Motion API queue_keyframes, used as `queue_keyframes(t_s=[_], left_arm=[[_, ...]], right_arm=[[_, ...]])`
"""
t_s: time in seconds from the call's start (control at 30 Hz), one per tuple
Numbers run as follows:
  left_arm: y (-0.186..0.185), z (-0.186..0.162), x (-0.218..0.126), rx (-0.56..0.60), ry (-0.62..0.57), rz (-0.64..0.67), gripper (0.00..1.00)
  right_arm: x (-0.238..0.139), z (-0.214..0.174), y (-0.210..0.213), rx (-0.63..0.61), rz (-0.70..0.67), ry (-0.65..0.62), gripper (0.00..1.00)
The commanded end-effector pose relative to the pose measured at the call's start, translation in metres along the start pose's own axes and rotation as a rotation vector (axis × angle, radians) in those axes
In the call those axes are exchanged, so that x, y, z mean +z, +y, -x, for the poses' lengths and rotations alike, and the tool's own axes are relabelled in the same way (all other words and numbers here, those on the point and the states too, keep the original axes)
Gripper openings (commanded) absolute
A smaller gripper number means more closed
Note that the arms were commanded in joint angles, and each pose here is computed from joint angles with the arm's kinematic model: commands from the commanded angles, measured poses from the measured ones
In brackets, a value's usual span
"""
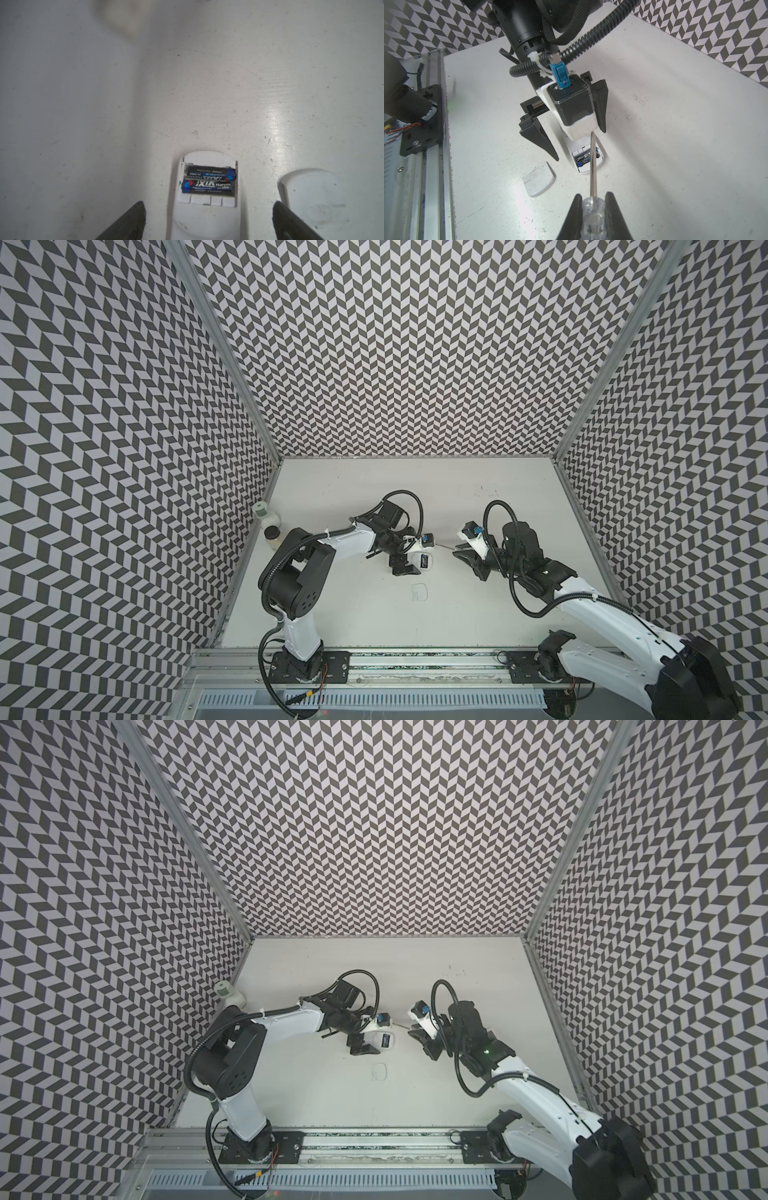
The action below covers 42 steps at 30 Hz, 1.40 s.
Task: Unload the batteries from the remote control
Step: 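Grasp the white remote with the left gripper and lift it, then insert the screwdriver tip beside the batteries with the right gripper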
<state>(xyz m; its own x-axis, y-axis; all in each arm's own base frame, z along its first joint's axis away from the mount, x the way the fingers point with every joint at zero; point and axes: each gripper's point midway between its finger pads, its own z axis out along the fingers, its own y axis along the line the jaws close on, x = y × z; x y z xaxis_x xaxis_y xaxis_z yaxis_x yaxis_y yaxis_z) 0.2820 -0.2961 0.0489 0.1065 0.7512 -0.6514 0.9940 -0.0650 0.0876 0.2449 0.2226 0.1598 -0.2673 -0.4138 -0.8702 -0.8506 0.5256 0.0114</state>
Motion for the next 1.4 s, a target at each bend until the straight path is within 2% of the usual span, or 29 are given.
queue_keyframes(t_s=[0.0, 0.1, 0.37, 0.6, 0.8, 0.93, 1.07, 1.2, 1.3, 1.37], left_arm=[[-0.001, -0.001, 0.008, 0.047, 0.012, 0.001, 0.91], [0.001, -0.003, 0.012, 0.036, 0.029, 0.004, 0.85], [-0.007, -0.025, 0.02, 0.05, 0.129, 0.004, 0.78], [-0.012, -0.022, 0.017, 0.046, 0.154, 0.001, 0.54], [-0.021, -0.027, 0.002, 0.045, 0.178, 0.03, 0.51], [-0.029, -0.039, -0.008, -0.013, 0.226, 0.049, 0.47], [-0.041, -0.048, -0.019, -0.006, 0.207, 0.074, 0.49], [-0.045, -0.054, -0.025, -0.035, 0.209, 0.088, 0.5], [-0.049, -0.055, -0.027, -0.033, 0.18, 0.092, 0.56], [-0.05, -0.055, -0.028, -0.036, 0.178, 0.093, 0.64]], right_arm=[[-0.002, 0.005, 0.001, -0.048, -0.013, -0.026, 0.0], [-0.002, 0.005, 0.004, -0.056, -0.012, -0.04, 0.0], [-0.005, 0.004, 0.005, -0.068, -0.031, -0.054, 0.0], [-0.003, 0.004, 0.009, -0.086, -0.018, -0.042, 0.0], [0.002, 0.003, 0.018, -0.091, 0.02, -0.032, 0.0], [0.009, -0.002, 0.025, -0.092, 0.061, -0.001, 0.0], [0.018, -0.003, 0.04, -0.123, 0.122, 0.0, 0.0], [0.032, -0.006, 0.055, -0.137, 0.222, 0.055, 0.0], [0.041, -0.012, 0.062, -0.153, 0.258, 0.087, 0.0], [0.047, -0.014, 0.065, -0.147, 0.285, 0.111, 0.0]])
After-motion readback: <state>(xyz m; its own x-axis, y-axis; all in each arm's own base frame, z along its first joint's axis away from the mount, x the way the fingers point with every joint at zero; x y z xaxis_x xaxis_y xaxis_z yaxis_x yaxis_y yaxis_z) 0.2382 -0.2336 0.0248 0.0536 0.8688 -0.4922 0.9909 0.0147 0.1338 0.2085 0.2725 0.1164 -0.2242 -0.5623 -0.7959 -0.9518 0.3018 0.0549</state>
